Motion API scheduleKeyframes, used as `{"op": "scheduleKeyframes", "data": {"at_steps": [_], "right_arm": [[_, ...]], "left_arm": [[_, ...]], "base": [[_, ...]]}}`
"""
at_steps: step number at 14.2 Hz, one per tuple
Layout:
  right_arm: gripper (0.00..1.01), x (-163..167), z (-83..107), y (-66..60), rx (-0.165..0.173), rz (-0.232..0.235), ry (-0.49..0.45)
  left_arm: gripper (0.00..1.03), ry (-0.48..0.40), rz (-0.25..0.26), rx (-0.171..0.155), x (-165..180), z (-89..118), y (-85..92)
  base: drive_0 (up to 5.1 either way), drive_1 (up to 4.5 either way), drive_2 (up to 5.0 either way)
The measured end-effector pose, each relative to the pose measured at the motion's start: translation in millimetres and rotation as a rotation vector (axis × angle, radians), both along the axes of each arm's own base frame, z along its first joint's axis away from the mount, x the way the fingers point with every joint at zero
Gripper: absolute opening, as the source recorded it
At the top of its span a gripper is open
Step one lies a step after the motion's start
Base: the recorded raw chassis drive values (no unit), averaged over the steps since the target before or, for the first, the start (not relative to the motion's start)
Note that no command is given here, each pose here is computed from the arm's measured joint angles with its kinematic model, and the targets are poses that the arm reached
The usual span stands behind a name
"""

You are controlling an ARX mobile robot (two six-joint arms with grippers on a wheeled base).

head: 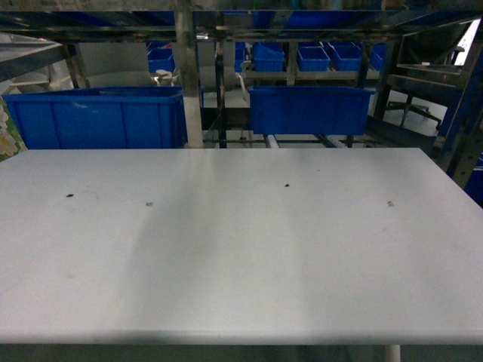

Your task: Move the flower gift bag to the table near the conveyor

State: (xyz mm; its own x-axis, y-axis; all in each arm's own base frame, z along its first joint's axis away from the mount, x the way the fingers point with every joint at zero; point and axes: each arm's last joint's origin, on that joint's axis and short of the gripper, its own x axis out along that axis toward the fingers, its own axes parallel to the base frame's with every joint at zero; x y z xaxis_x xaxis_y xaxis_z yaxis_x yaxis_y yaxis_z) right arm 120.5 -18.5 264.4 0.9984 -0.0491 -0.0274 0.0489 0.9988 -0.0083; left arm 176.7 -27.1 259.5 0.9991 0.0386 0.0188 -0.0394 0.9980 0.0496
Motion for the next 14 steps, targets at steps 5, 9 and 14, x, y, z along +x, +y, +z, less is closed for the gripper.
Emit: {"op": "scheduleKeyframes", "data": {"at_steps": [5, 9, 14], "right_arm": [[0.02, 0.1, -0.4, 0.0, 0.001, 0.000, 0.004], [0.02, 0.0, 0.0, 0.0, 0.000, 0.001, -0.001], [0.02, 0.2, -0.3, 0.0, 0.000, 0.001, 0.002]], "left_arm": [[0.02, -0.003, 0.000, -0.001, -0.4, 0.4, 0.0], [0.02, -0.002, 0.006, 0.000, -0.2, 0.3, 0.5], [0.02, 0.006, 0.001, 0.001, 0.2, -0.8, 0.0]], "base": [[-4.0, 3.91, 0.5], [-2.9, 5.15, -1.6], [-2.9, 5.15, -1.6]]}}
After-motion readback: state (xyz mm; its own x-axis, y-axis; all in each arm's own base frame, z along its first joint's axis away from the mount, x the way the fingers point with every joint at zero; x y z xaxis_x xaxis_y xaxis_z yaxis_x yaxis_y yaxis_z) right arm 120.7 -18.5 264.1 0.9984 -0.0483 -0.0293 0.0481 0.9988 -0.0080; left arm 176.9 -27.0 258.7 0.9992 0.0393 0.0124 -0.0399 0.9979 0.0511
